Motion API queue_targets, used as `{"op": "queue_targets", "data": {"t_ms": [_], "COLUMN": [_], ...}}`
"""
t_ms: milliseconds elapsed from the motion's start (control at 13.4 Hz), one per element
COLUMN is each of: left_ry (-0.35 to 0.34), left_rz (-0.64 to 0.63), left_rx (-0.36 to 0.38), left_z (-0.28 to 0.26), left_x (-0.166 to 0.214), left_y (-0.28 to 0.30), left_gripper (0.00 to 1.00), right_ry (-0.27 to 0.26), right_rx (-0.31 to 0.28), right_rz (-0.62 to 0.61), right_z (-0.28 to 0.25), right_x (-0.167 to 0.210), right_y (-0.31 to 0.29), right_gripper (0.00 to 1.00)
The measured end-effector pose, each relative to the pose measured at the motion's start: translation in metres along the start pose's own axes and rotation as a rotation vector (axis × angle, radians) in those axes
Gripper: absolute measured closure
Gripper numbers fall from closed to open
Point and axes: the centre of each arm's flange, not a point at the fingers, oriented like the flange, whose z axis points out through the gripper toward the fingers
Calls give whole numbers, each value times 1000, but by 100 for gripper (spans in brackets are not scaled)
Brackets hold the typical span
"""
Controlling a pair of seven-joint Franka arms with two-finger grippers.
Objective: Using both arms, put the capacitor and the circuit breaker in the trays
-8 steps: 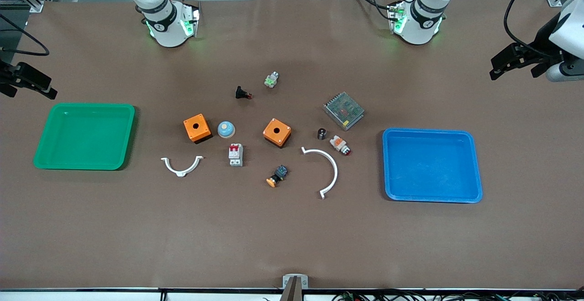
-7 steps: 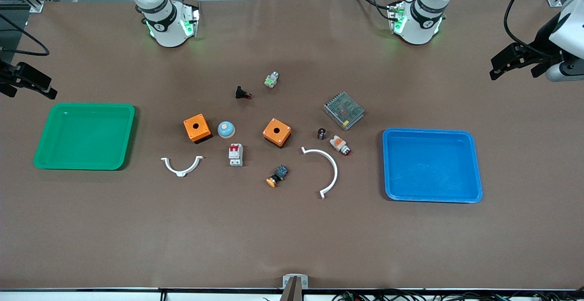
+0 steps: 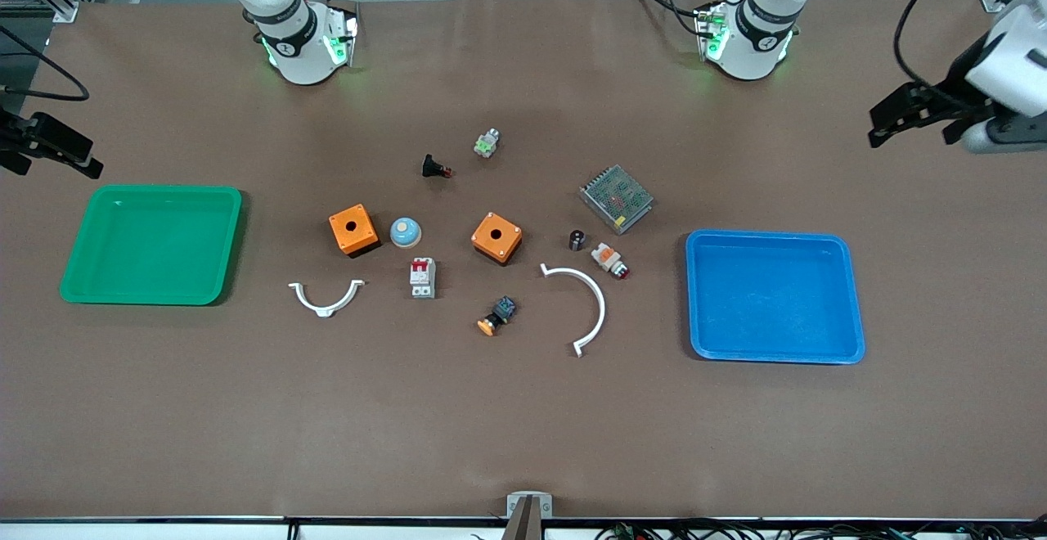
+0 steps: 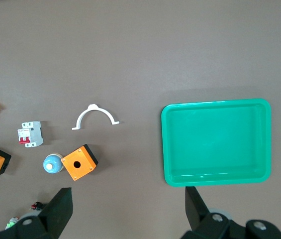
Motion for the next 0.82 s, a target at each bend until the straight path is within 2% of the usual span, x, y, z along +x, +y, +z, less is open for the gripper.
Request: {"op": "queue_targets", "data": {"t_ms": [150, 299, 523, 822], "left_ry": [-48, -50, -41, -57], "left_rz": [21, -5, -107, -223], "left_rx": [-2, -24, -54, -74], "left_z": [38, 88, 175, 280], "left_x": [18, 38, 47, 37], "left_y": [43, 100, 183, 274], "left_gripper": [0, 0, 0, 0], "right_ry": [5, -3, -70, -142], "right_rx": [2, 10, 6, -3], "right_rz": [-6, -33, -121, -195], "right_z": [5, 18, 61, 113], "right_x": [5, 13, 27, 39], "right_y": [-4, -20, -74, -119], "right_gripper": [0, 0, 0, 0]}}
